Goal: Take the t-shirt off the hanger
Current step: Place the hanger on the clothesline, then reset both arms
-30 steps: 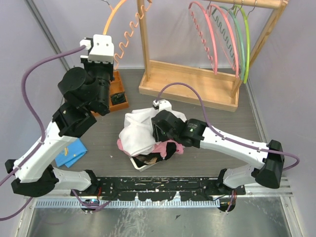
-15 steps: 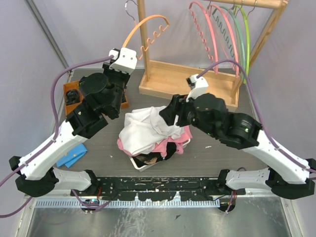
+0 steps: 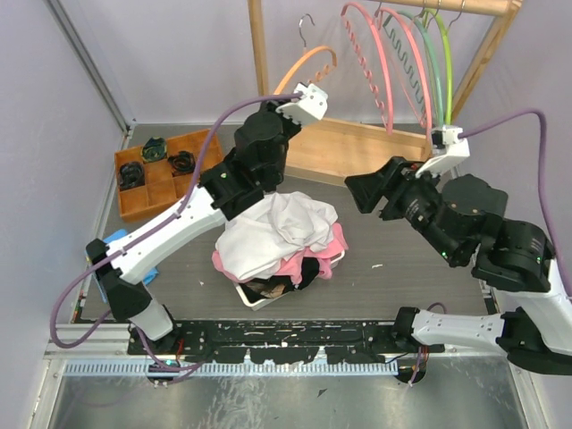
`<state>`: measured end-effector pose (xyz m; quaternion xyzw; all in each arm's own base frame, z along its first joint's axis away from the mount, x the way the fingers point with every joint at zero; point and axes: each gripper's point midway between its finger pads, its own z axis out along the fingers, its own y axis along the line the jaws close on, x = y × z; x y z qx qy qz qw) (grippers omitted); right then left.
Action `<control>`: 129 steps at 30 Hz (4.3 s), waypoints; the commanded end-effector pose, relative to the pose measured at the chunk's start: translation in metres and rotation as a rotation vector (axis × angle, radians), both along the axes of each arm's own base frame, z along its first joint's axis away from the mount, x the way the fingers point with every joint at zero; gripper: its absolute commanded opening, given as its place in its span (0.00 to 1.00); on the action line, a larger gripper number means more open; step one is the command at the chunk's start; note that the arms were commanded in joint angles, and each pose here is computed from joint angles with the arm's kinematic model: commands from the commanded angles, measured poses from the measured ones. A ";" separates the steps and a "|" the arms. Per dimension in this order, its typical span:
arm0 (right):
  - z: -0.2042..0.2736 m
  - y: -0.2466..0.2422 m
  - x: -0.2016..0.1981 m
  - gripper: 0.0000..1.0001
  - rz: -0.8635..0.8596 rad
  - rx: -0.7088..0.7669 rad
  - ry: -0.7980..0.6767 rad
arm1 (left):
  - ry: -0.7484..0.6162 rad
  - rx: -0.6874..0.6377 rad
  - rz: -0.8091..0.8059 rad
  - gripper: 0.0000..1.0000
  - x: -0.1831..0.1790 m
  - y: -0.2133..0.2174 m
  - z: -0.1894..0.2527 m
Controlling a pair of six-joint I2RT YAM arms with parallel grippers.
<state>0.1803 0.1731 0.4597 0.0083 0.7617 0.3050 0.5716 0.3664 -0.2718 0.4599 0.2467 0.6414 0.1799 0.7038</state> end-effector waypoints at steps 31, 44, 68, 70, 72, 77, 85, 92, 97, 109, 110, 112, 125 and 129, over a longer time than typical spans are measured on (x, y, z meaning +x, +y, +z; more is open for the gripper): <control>0.037 -0.063 0.003 0.70 -0.183 -0.013 -0.117 | -0.274 -0.195 0.073 0.00 0.067 -0.002 0.086; 0.039 -0.065 0.000 0.70 -0.177 -0.004 -0.116 | -0.250 -0.207 0.090 0.00 0.088 -0.003 0.068; 0.042 -0.066 0.004 0.73 -0.195 -0.031 -0.126 | -0.136 -0.188 0.126 0.21 0.100 -0.004 0.019; 0.042 -0.067 0.005 0.73 -0.200 -0.031 -0.126 | -0.132 -0.193 0.123 0.31 0.097 -0.004 0.019; 0.041 -0.067 0.005 0.73 -0.204 -0.030 -0.124 | -0.125 -0.195 0.122 0.35 0.094 -0.003 0.019; 0.039 -0.066 0.007 0.73 -0.216 -0.027 -0.116 | -0.126 -0.193 0.116 0.70 0.078 -0.005 0.027; 0.035 -0.075 0.013 0.73 -0.297 -0.033 -0.114 | -0.121 -0.220 0.141 0.98 0.027 0.019 0.055; 0.025 -0.086 0.017 0.97 -0.372 -0.040 -0.105 | -0.024 -0.357 0.118 0.98 -0.019 0.066 0.058; 0.005 -0.111 0.017 1.00 -0.512 -0.048 -0.049 | 0.056 -0.450 0.124 0.98 -0.047 0.104 0.040; -0.045 -0.162 -0.005 1.00 -0.672 0.039 0.056 | 0.306 -0.656 0.168 0.98 -0.079 0.168 -0.044; -0.048 -0.163 -0.006 1.00 -0.670 0.051 0.061 | 0.325 -0.672 0.177 0.98 -0.081 0.171 -0.050; -0.052 -0.166 -0.008 1.00 -0.668 0.071 0.069 | 0.361 -0.719 0.188 0.98 -0.083 0.175 -0.062; -0.061 -0.183 -0.002 1.00 -0.773 -0.071 -0.019 | 0.542 -0.929 0.239 0.98 -0.054 0.214 -0.117; -0.062 -0.170 0.005 1.00 -0.766 -0.184 -0.024 | 0.545 -0.943 0.252 0.98 -0.046 0.217 -0.120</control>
